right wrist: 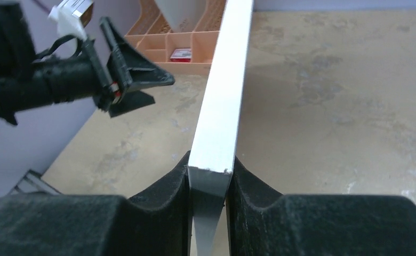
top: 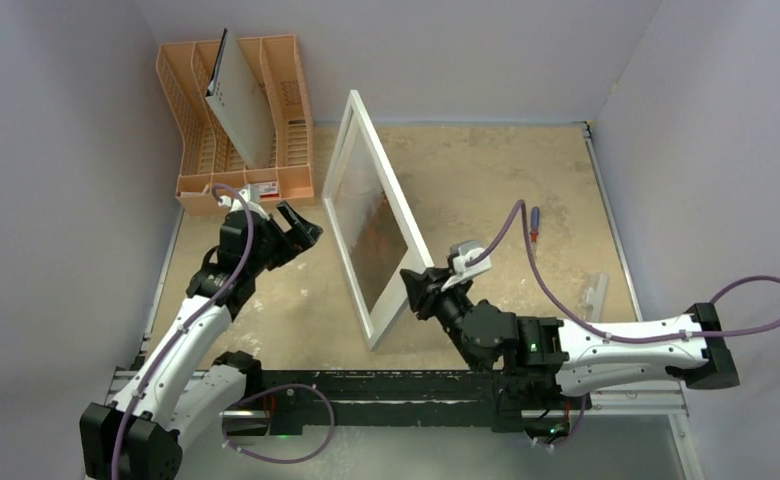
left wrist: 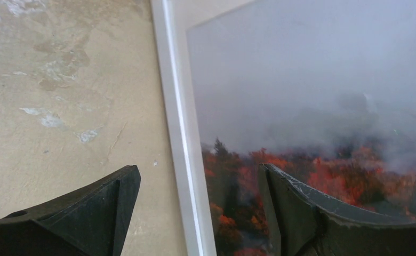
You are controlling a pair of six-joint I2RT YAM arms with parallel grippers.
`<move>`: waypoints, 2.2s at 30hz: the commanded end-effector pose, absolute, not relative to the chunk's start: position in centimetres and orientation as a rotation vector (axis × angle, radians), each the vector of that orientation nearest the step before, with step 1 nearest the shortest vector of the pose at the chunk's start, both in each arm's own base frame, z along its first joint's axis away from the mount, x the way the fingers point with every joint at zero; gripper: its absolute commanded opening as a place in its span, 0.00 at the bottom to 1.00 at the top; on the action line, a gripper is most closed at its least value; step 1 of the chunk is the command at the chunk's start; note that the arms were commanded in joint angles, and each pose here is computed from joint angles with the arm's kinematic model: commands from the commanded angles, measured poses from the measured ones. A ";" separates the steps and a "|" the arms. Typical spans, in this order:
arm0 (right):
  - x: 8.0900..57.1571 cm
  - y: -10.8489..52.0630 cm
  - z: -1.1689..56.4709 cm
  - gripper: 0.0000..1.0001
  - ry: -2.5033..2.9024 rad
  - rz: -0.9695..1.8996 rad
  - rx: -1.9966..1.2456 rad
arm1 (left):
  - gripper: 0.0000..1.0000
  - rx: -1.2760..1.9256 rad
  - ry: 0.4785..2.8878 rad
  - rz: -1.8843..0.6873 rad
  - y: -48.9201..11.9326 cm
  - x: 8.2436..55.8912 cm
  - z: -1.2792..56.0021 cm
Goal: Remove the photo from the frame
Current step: Turn over the photo frame at the center of the board.
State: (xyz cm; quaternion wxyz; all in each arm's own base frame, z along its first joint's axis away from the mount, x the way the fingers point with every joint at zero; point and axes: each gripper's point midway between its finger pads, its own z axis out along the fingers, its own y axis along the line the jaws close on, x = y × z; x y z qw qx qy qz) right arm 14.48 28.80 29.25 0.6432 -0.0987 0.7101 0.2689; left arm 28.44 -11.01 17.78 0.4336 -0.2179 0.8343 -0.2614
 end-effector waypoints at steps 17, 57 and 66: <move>16.2 21.3 16.6 0.00 1.941 0.645 0.446 | 0.79 0.141 2.024 -1.233 -23.1 27.6 17.6; 11.8 16.6 3.6 0.14 2.224 0.683 0.740 | 0.71 0.450 2.376 -1.132 -32.8 22.2 9.0; 11.5 14.6 1.6 0.17 2.239 0.603 0.765 | 0.76 0.366 2.346 -0.865 -29.0 23.6 11.4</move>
